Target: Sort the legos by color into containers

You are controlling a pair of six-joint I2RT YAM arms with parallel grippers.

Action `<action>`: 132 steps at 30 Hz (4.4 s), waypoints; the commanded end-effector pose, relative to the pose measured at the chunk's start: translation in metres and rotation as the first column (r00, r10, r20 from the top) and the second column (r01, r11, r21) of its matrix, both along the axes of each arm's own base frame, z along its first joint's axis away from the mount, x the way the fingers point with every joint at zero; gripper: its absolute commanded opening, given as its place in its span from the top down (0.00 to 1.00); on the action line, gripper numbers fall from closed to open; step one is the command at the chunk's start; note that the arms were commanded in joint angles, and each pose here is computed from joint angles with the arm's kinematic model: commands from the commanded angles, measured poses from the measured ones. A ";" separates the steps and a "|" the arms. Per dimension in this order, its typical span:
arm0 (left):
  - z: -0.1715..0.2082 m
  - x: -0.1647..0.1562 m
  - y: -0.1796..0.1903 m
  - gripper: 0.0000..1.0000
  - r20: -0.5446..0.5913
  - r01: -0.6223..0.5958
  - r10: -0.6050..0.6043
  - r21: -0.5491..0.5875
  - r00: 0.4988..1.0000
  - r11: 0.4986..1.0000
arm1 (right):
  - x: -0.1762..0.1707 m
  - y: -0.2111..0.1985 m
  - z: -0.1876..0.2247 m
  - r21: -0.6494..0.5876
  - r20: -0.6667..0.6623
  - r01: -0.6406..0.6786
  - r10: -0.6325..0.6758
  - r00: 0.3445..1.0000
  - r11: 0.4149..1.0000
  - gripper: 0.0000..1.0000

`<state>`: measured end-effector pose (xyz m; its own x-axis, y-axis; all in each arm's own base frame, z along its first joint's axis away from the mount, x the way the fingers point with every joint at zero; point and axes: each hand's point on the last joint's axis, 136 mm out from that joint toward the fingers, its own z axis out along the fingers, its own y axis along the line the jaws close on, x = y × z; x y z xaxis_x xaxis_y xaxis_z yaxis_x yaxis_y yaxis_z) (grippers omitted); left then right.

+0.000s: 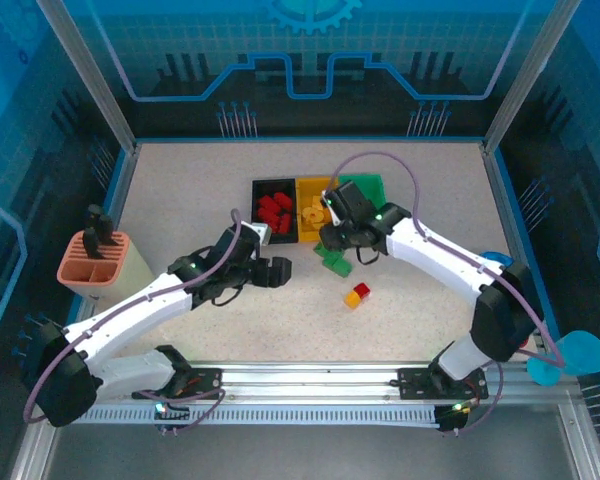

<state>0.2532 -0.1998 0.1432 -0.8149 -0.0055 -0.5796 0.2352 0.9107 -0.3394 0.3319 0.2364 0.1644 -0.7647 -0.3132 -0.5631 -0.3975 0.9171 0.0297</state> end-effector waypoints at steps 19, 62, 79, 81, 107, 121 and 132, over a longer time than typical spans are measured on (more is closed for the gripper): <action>0.002 -0.025 0.012 0.15 0.019 -0.024 0.024 -0.026 1.000 0.999 | 0.130 0.013 0.004 -0.026 -0.040 0.121 -0.122 0.992 0.992 0.37; -0.086 -0.043 -0.186 0.21 -0.219 0.476 -0.431 0.243 0.875 0.845 | -0.027 -0.118 0.028 0.277 0.088 0.303 -0.338 0.937 0.912 0.28; -0.116 -0.025 -0.195 0.29 -0.235 0.465 -0.406 0.333 0.883 0.820 | -0.043 -0.127 0.033 0.357 0.083 0.300 -0.350 0.933 0.884 0.30; -0.117 -0.024 -0.198 0.30 -0.235 0.470 -0.410 0.336 0.881 0.816 | -0.044 -0.128 0.034 0.361 0.082 0.303 -0.353 0.932 0.882 0.31; -0.087 -0.003 -0.174 0.61 -0.136 0.389 -0.365 0.287 0.921 0.875 | -0.056 -0.135 0.037 0.367 0.074 0.322 -0.372 0.925 0.873 0.32; 0.019 0.087 -0.127 0.60 0.049 0.179 -0.181 0.039 0.982 0.983 | -0.072 -0.133 -0.009 0.354 -0.072 0.384 -0.385 0.920 0.853 0.30; 0.027 0.161 -0.117 0.60 0.035 0.078 -0.078 0.012 0.996 0.997 | -0.093 -0.118 -0.044 0.352 -0.198 0.376 -0.324 0.925 0.857 0.29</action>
